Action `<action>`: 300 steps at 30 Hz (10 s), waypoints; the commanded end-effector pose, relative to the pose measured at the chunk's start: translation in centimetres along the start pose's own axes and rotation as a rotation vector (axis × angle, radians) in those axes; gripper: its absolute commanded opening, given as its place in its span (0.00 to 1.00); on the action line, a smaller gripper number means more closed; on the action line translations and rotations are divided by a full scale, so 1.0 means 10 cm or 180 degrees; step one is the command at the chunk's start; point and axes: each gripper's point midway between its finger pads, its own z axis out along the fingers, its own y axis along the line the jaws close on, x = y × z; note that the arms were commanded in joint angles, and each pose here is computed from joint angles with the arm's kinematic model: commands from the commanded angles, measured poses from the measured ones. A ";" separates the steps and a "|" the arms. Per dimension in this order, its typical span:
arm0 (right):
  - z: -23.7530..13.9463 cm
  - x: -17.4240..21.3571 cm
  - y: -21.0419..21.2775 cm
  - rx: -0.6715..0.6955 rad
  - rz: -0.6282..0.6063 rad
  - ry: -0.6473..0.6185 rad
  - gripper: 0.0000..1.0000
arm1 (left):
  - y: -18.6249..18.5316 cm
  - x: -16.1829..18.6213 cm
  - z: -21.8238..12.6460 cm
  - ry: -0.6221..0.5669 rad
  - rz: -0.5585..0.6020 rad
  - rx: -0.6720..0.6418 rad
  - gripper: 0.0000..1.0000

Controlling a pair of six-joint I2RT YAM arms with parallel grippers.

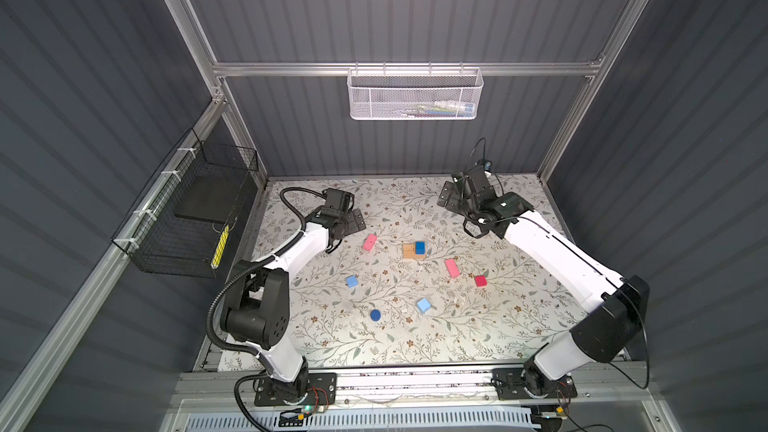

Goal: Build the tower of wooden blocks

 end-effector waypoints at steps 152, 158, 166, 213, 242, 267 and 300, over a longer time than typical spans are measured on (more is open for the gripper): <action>0.11 0.45 -1.02 -0.0927 0.1223 0.0361 0.99 | -1.53 0.93 -0.43 0.0966 0.1412 0.0356 0.00; 0.19 0.46 -1.02 -0.0898 0.1220 0.0404 0.99 | -1.59 0.95 -0.16 0.1079 0.1328 0.0320 0.00; 0.34 0.51 -0.95 -0.0974 0.1226 0.0558 0.99 | -1.69 1.01 0.08 0.1175 0.1216 0.0304 0.00; 0.37 0.52 -0.93 -0.1036 0.1232 0.0615 0.99 | -1.72 1.38 0.37 0.1500 0.1017 0.0201 0.07; 0.38 0.53 -0.93 -0.1043 0.1252 0.0633 0.99 | -1.73 1.40 0.41 0.1484 0.1028 0.0149 0.34; 0.34 0.52 -0.92 -0.1072 0.1249 0.0625 0.99 | -1.74 1.27 0.28 0.1348 0.1056 0.0120 0.42; 0.47 0.58 -0.87 -0.1105 0.1449 0.0749 0.99 | -1.83 0.94 -0.09 0.1041 0.1147 0.0304 0.56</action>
